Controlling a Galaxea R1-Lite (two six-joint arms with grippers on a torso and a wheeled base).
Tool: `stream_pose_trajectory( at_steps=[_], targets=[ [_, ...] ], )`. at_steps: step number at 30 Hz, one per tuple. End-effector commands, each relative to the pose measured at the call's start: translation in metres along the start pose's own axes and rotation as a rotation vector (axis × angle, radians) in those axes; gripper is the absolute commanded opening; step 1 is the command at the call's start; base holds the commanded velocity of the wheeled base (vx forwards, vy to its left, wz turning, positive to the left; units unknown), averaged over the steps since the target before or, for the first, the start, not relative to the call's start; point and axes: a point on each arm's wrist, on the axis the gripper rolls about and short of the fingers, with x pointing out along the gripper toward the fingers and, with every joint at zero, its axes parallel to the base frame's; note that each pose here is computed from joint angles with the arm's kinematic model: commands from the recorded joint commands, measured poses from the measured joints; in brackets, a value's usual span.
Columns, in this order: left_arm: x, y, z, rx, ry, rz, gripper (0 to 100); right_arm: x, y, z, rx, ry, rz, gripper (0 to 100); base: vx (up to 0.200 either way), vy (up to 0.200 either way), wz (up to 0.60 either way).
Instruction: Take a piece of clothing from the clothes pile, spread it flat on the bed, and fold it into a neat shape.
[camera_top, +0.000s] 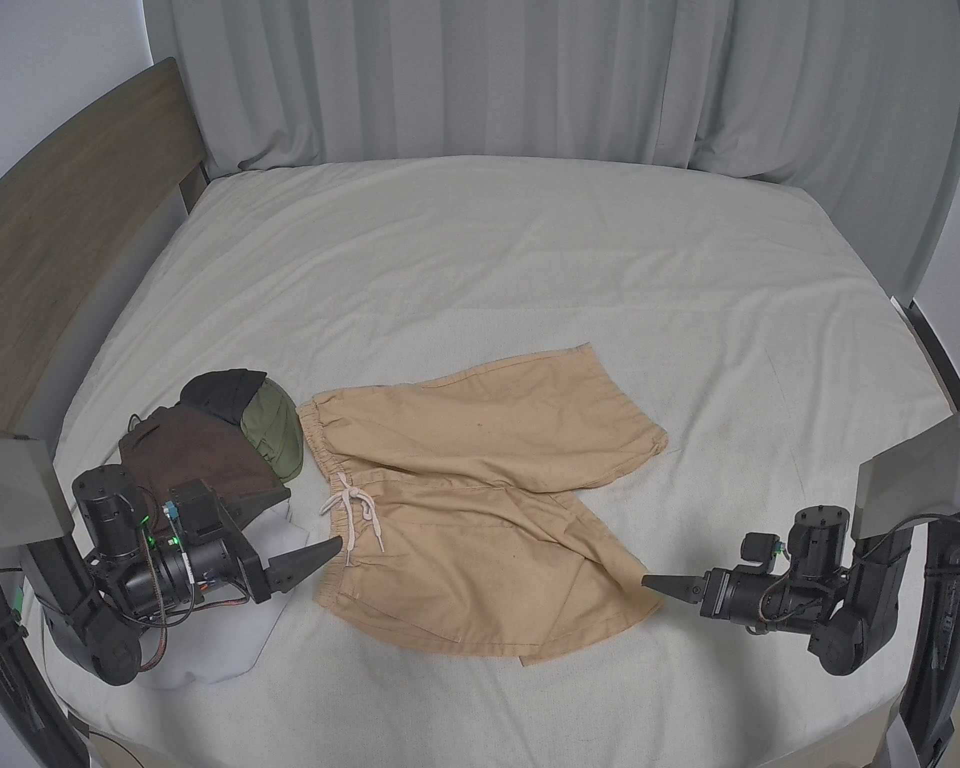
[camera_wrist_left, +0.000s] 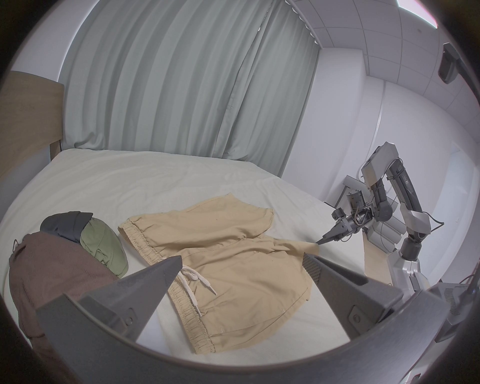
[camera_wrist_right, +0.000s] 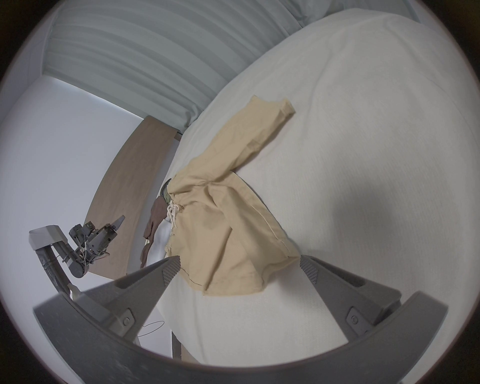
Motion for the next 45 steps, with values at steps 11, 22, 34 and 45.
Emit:
stream_pose_trajectory(
  at_steps=[11, 22, 34, 45],
  targets=[
    [0.001, 0.0, -0.001, 0.0, 0.003, -0.002, 100, 0.019, -0.003, -0.025, 0.026, 0.097, -0.026, 100, 0.0, 0.0, 0.0],
    [0.002, 0.0, -0.005, -0.005, 0.015, -0.004, 100, 0.03, 0.005, -0.007, 0.069, 0.021, 0.025, 100, 0.0, 0.0, 0.0],
    [0.002, 0.0, -0.005, -0.004, 0.017, -0.004, 100, 0.018, 0.013, 0.016, 0.043, -0.079, 0.032, 100, 0.0, 0.0, 0.0],
    [0.002, 0.0, -0.006, -0.005, 0.02, -0.006, 100, 0.017, 0.012, 0.015, 0.045, -0.078, 0.026, 100, 0.0, 0.0, 0.0]
  ],
)
